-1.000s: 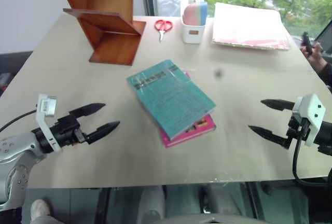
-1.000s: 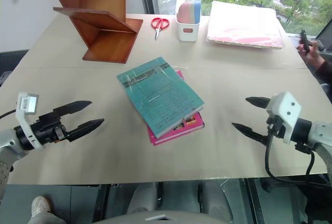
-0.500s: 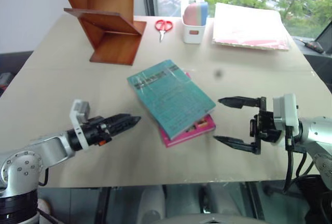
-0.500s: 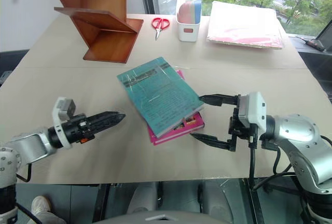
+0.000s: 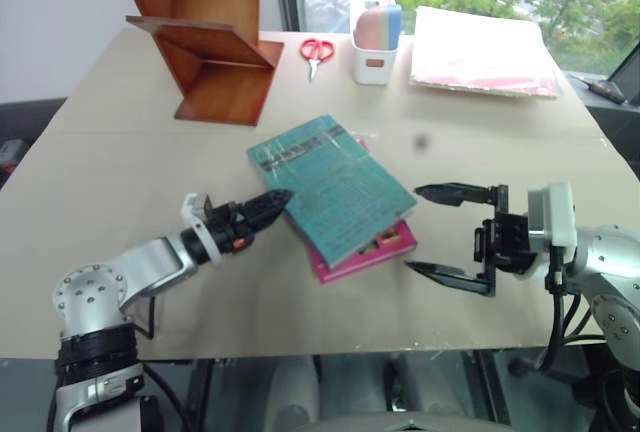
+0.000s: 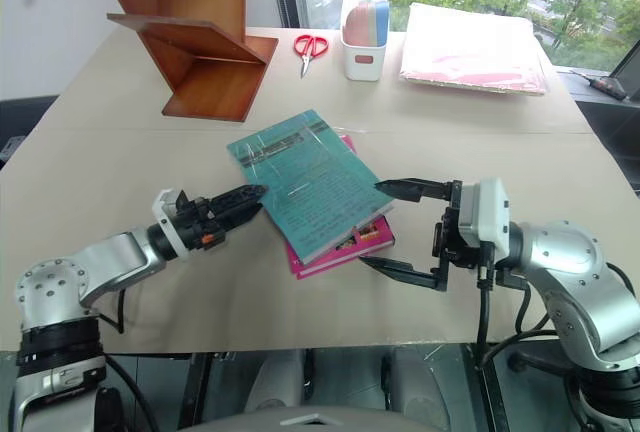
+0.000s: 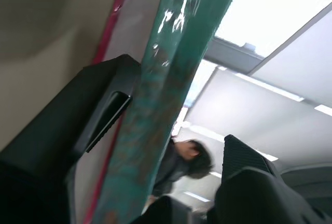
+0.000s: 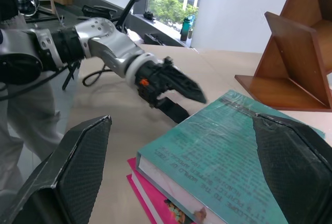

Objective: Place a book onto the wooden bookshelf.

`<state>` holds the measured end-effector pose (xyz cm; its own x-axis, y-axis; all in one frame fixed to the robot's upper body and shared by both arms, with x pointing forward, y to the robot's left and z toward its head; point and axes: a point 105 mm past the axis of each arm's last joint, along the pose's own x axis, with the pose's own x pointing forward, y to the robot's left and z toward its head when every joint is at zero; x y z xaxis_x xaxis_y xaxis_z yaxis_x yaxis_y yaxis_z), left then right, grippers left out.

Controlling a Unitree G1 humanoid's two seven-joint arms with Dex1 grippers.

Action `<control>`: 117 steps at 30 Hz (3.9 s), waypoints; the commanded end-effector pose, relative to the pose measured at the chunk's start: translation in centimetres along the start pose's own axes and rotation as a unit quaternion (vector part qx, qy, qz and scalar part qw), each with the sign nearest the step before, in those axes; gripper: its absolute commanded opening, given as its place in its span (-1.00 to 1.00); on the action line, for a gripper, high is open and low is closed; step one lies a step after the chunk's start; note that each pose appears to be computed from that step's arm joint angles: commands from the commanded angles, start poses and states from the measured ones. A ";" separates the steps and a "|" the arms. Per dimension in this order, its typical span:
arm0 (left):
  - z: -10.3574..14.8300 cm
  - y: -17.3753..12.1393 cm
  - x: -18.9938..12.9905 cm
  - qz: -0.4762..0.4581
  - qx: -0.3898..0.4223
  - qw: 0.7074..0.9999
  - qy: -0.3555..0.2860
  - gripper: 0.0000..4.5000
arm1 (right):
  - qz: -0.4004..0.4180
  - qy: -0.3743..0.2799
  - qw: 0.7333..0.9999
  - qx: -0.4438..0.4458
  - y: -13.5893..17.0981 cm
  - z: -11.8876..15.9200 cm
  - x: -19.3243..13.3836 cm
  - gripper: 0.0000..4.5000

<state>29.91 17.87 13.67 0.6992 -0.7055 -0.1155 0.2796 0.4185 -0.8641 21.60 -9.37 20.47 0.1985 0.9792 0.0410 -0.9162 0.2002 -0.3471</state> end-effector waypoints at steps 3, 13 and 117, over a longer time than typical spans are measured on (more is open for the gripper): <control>0.6 -0.5 0.5 -0.013 -0.043 0.999 -0.021 0.92 | -0.006 -0.005 1.000 -0.022 0.1 0.5 0.0 1.00; -0.8 -0.5 1.8 -0.007 -0.084 0.996 -0.010 -0.40 | -0.012 -0.003 1.000 -0.026 -0.1 0.7 0.1 1.00; 0.6 0.0 -1.5 0.027 -0.020 0.999 -0.039 0.98 | 0.003 -0.017 0.999 -0.033 -0.8 0.5 2.3 1.00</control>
<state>29.19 19.35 13.07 0.7582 -0.6311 -0.1638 0.1699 0.4339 -0.8848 23.10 -7.31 20.64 0.1987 0.9786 0.0529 -0.9049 0.2040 -0.3735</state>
